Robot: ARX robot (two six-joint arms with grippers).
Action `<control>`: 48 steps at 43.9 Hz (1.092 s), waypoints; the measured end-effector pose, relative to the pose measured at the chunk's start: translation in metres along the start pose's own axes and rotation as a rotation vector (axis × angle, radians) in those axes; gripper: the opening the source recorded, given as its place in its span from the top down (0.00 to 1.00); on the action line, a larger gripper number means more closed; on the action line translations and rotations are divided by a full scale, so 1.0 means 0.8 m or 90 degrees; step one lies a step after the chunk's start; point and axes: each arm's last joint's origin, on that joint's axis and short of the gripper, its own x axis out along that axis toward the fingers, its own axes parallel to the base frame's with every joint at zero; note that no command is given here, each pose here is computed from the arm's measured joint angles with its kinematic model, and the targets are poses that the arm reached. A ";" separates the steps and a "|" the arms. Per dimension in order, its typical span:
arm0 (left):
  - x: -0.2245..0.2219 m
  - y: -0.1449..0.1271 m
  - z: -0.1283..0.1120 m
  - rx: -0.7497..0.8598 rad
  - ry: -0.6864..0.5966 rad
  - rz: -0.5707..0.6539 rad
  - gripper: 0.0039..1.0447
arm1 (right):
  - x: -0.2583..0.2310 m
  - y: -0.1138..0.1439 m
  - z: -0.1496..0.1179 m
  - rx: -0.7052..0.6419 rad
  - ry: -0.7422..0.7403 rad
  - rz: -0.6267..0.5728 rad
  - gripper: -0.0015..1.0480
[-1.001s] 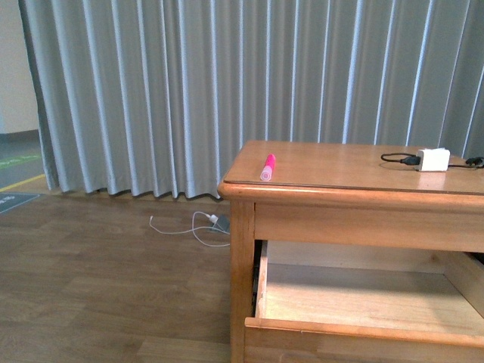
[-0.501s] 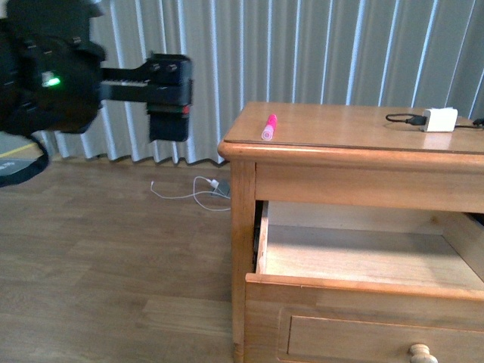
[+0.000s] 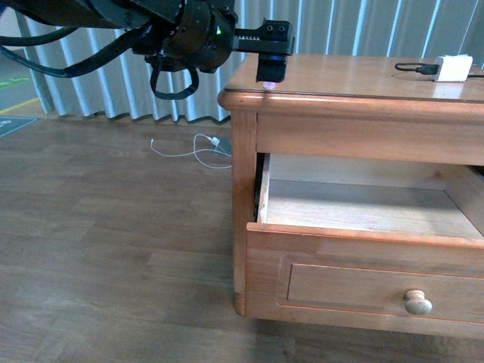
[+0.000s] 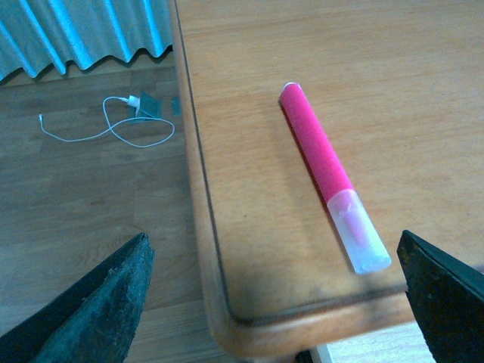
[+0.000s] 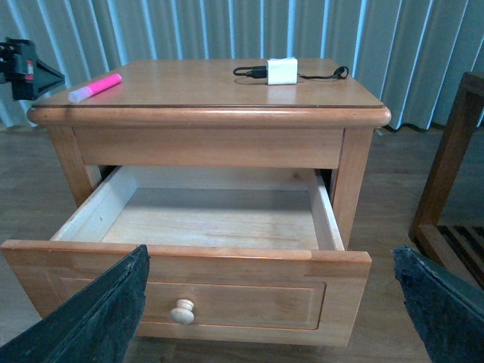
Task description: Place pink marker in drawer with both arms
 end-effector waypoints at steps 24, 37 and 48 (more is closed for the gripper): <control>0.058 -0.036 -0.001 0.031 0.040 -0.075 0.06 | 0.000 0.000 0.000 0.000 0.000 0.000 0.08; 0.058 -0.036 0.003 0.061 0.066 -0.072 0.37 | 0.000 0.000 0.000 0.000 0.000 0.000 0.08; 0.058 -0.036 0.004 0.078 0.073 -0.073 0.73 | 0.000 0.000 0.000 0.000 0.000 0.000 0.08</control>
